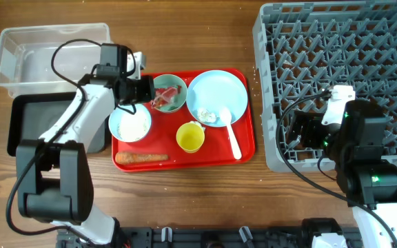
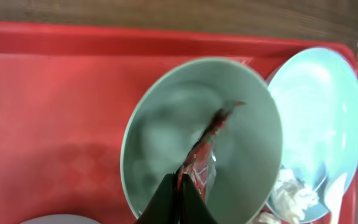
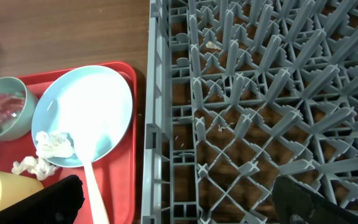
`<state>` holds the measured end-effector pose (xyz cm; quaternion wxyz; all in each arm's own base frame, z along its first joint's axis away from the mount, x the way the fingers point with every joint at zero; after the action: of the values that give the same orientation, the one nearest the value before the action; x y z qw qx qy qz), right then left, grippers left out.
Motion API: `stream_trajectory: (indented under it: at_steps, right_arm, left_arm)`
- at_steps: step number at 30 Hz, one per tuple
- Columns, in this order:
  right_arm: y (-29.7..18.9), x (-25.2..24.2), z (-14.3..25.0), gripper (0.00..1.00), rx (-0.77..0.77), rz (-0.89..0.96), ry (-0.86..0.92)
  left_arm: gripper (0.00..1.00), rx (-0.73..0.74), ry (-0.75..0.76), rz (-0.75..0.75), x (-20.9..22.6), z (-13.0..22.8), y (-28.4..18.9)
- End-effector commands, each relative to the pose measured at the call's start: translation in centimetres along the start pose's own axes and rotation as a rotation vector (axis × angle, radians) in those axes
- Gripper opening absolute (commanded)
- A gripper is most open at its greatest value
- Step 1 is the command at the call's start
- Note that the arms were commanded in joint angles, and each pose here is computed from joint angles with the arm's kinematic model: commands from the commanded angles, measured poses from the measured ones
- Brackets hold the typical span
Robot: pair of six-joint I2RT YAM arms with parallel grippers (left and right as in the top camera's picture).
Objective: Sort waste into correct bins and load items into the dishwasher rack
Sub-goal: 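Carry the red wrapper left and drop it into the clear bin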
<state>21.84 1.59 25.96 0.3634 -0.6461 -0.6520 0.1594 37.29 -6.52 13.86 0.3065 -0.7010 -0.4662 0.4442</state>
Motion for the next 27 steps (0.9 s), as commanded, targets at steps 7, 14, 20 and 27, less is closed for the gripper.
stream_trajectory:
  at_steps: [7, 14, 20, 27]
  right_arm:
    - [-0.4, 0.1, -0.8, 1.00, -0.025, 0.003, 0.019]
    - [-0.4, 0.1, -0.8, 1.00, -0.025, 0.002, 0.019]
    - [-0.4, 0.1, -0.8, 1.00, -0.025, 0.002, 0.020]
    - [-0.4, 0.1, -0.8, 1.00, -0.024, 0.002, 0.019]
  left_arm:
    - [0.04, -0.503, -0.033, -0.364, 3.9, -7.8, -14.9]
    - [0.04, -0.522, -0.172, -0.530, 11.9, -8.0, -14.4]
    - [0.46, -0.488, -0.201, -0.539, 14.1, -7.8, -12.6]
    - [0.49, -0.507, -0.150, -0.384, 11.4, -7.9, -14.0]
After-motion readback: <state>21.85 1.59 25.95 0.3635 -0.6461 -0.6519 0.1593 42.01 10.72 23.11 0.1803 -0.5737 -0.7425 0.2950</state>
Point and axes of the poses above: each gripper's point midway between its finger pads, its own y axis out along the fingers, its own x axis along the line the jaws close on, z = x × y, the point moved 8 cm from there along -y, back along the fingers, and after that the axes turned 10 degrees about y, right-handed, at the moved point
